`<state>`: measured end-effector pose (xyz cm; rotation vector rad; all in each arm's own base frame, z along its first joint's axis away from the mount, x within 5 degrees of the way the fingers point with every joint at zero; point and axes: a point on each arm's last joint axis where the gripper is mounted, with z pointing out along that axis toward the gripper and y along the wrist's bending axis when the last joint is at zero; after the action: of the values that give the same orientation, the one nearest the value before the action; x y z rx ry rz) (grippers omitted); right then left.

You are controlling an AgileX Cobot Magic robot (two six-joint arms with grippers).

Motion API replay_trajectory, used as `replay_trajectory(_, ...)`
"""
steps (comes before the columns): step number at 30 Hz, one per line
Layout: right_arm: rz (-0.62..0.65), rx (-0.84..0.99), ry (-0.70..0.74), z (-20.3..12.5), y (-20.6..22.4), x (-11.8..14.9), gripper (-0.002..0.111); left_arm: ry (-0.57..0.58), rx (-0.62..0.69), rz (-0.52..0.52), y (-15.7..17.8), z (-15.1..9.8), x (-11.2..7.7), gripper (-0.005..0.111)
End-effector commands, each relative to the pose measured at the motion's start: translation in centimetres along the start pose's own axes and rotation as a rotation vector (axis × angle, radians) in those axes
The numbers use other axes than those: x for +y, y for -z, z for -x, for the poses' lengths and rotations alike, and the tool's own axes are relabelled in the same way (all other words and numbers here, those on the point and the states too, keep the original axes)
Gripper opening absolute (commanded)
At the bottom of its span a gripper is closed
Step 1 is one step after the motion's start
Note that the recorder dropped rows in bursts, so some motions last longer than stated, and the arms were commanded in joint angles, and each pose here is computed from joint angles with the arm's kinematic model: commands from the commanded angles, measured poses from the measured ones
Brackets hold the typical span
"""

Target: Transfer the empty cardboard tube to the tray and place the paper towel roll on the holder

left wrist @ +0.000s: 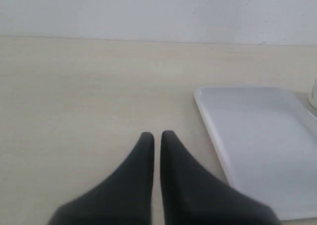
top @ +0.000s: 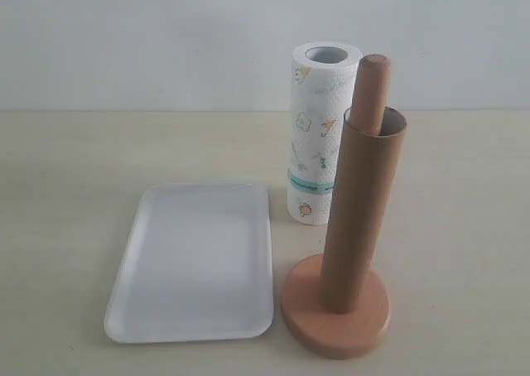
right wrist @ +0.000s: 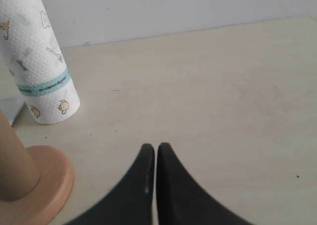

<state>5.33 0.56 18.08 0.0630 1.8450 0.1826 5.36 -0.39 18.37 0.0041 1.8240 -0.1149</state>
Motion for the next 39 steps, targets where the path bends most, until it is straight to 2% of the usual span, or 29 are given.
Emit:
replay_trajectory(1,-0.002,-0.010,0.001,0.1,0.0,0.0,0.001,-0.004,-0.003,0.002,0.0,-0.1,0.0,0.004)
replay_trajectory(6,-0.002,-0.010,0.001,0.1,0.0,0.0,0.001,-0.006,-0.003,0.002,0.0,-0.1,0.0,0.004)
replay_trajectory(8,-0.002,-0.010,0.001,0.1,0.0,0.0,0.001,-0.052,-0.018,0.001,0.0,0.1,0.0,0.004)
replay_trajectory(12,-0.002,-0.010,0.001,0.1,0.0,0.0,0.001,-0.080,-0.145,-0.010,0.1,1.2,-0.1,0.004)
replay_trajectory(14,-0.002,-0.010,0.001,0.1,0.0,0.0,0.001,-0.072,-0.264,-0.023,0.3,2.3,-0.3,0.004)
replay_trajectory(15,-0.002,-0.010,0.001,0.1,0.0,0.0,0.001,-0.042,-0.415,-0.040,0.8,3.5,-0.4,0.004)
replay_trajectory(20,-0.002,-0.010,0.001,0.1,0.0,0.0,0.001,-0.019,-0.830,-0.077,3.0,6.6,-0.7,0.004)
replay_trajectory(22,-0.002,-0.010,0.001,0.1,0.0,0.0,0.001,0.160,-0.983,-0.186,4.2,7.5,-0.8,0.004)
replay_trajectory(24,-0.002,-0.010,0.001,0.1,0.0,0.0,0.001,0.370,-1.094,-0.361,5.3,8.1,-0.9,0.004)
replay_trajectory(25,-0.002,-0.010,0.001,0.1,0.0,0.0,0.001,0.362,-1.066,-0.434,5.4,8.3,-1.5,0.004)
replay_trajectory(26,-0.002,-0.010,0.001,0.1,0.0,0.0,0.001,0.302,-1.025,-0.483,5.9,9.2,-2.3,0.004)
replay_trajectory(27,-0.002,-0.010,0.001,0.1,0.0,0.0,0.001,0.170,-0.982,-0.538,6.4,10.0,-3.4,0.004)
replay_trajectory(28,-0.002,-0.010,0.001,0.1,0.0,0.0,0.001,0.120,-0.938,-0.607,7.0,11.1,-4.3,0.004)
replay_trajectory(30,-0.002,-0.010,0.001,0.1,0.0,0.0,0.001,0.101,-0.805,-0.707,6.9,13.0,-5.5,0.004)
replay_trajectory(34,-0.002,-0.010,0.001,0.1,0.0,0.0,0.001,0.049,-0.553,-0.760,5.0,14.6,-6.7,0.004)
replay_trajectory(39,-0.002,-0.010,0.001,0.1,0.0,0.0,0.001,0.045,-0.208,-0.764,0.4,13.9,-7.2,0.004)
